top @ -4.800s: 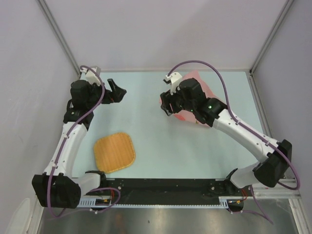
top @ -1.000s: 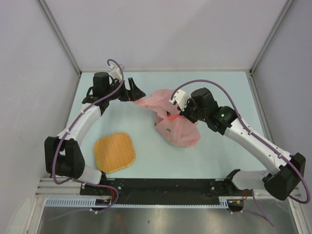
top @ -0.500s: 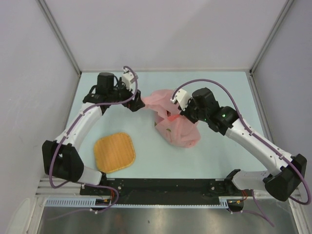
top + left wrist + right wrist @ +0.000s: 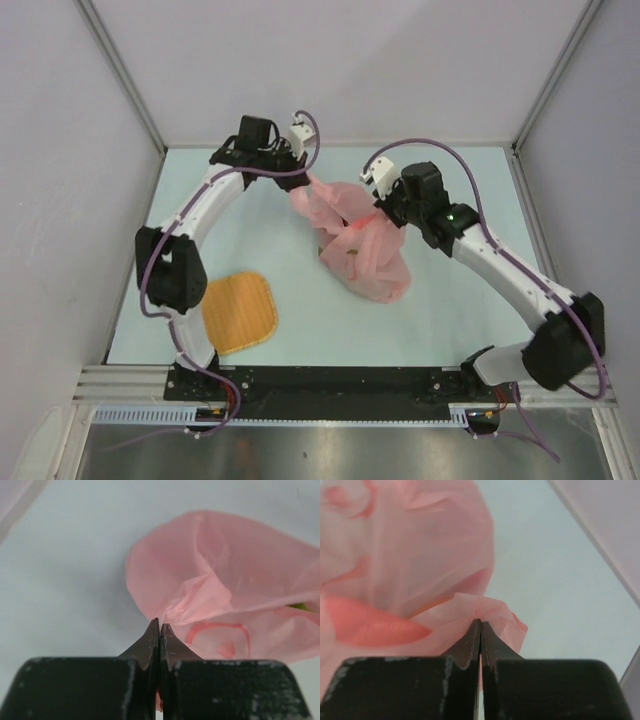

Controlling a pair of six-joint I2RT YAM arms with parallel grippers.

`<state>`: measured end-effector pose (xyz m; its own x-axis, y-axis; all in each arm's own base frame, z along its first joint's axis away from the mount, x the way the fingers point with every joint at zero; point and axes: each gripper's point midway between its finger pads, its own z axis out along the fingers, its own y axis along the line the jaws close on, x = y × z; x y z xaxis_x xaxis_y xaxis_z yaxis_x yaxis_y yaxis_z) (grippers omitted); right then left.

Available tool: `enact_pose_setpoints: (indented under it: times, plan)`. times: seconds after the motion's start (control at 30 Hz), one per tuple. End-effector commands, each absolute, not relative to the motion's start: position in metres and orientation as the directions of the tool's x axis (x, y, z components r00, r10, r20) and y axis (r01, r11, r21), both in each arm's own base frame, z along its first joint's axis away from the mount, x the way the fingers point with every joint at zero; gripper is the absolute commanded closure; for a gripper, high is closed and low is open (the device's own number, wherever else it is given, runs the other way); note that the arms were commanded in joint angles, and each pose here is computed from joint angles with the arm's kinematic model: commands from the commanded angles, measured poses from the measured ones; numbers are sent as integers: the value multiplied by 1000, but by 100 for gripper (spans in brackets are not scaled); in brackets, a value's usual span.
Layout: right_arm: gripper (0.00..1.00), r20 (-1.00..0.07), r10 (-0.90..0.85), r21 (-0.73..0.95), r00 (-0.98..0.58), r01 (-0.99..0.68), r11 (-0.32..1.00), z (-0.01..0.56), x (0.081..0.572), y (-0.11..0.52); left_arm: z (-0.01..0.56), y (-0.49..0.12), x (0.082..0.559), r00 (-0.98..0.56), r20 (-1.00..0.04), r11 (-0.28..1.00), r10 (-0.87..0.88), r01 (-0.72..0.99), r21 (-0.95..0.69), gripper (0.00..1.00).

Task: Take the fake fruits out of the plastic bag
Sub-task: Adjust the plastic bag at the center of the board.

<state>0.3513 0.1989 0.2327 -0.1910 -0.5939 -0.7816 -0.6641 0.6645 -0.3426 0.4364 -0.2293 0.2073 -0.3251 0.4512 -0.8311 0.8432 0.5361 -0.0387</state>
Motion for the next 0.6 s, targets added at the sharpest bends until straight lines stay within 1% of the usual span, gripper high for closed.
enact_pose_setpoints:
  times: [0.0, 0.03, 0.07, 0.1, 0.13, 0.17, 0.2, 0.23, 0.3, 0.33, 0.37, 0.4, 0.43, 0.47, 0.5, 0.53, 0.57]
  plan:
    - [100, -834, -552, -478, -6, -494, 727, 281, 449, 200, 270, -237, 471, -282, -888, 572, 363, 820, -26, 100]
    - [100, -830, -557, -510, 37, -458, 728, 295, 464, 201, 286, -237, 479, -300, -902, 603, 309, 796, -58, 100]
    - [100, -838, -540, -522, 75, -397, 755, 306, 489, 204, 329, -229, 492, -235, -938, 632, 253, 775, -23, 100]
    - [100, -852, -502, -521, 147, -333, 786, 352, 504, 205, 354, -226, 497, -199, -956, 647, 216, 763, -12, 100]
    - [100, -866, -470, -500, 172, -293, 815, 375, 516, 202, 375, -224, 500, -185, -968, 663, 172, 748, -25, 100]
    - [100, -872, -460, -489, 168, -287, 823, 375, 532, 206, 421, -218, 499, -94, -987, 678, 133, 734, 21, 100]
    - [100, -876, -410, -467, 253, -235, 852, 431, 536, 204, 445, -216, 496, -42, -994, 683, 101, 730, 38, 100]
    - [100, -878, -391, -453, 274, -215, 865, 448, 540, 201, 466, -215, 490, -15, -998, 683, 61, 730, 31, 100]
    - [100, -875, -358, -433, 327, -197, 879, 478, 540, 200, 508, -213, 466, 80, -997, 667, 15, 742, 69, 100]
    - [100, -864, -347, -436, 364, -198, 878, 496, 534, 200, 514, -214, 458, 70, -997, 661, -11, 749, 45, 100]
    - [100, -858, -345, -442, 380, -207, 873, 501, 528, 203, 522, -212, 444, 83, -996, 654, -14, 755, 54, 100]
    - [100, -845, -350, -456, 405, -203, 866, 514, 515, 199, 519, -214, 433, 42, -999, 633, -27, 774, 15, 100]
    - [100, -852, -371, -472, 370, -235, 850, 488, 513, 202, 514, -214, 426, 18, -999, 625, -28, 781, -4, 100]
    - [100, -852, -380, -481, 359, -255, 838, 476, 506, 205, 485, -216, 423, -58, -998, 619, -8, 784, -51, 100]
    - [100, -848, -401, -500, 347, -272, 822, 461, 499, 206, 487, -210, 405, -59, -998, 624, -7, 780, -50, 100]
    - [100, -840, -412, -513, 353, -274, 813, 460, 479, 200, 475, -207, 397, -84, -996, 632, 4, 772, -62, 100]
    - [100, -847, -461, -529, 266, -336, 779, 400, 475, 203, 424, -205, 396, -201, -979, 640, 34, 757, -133, 100]
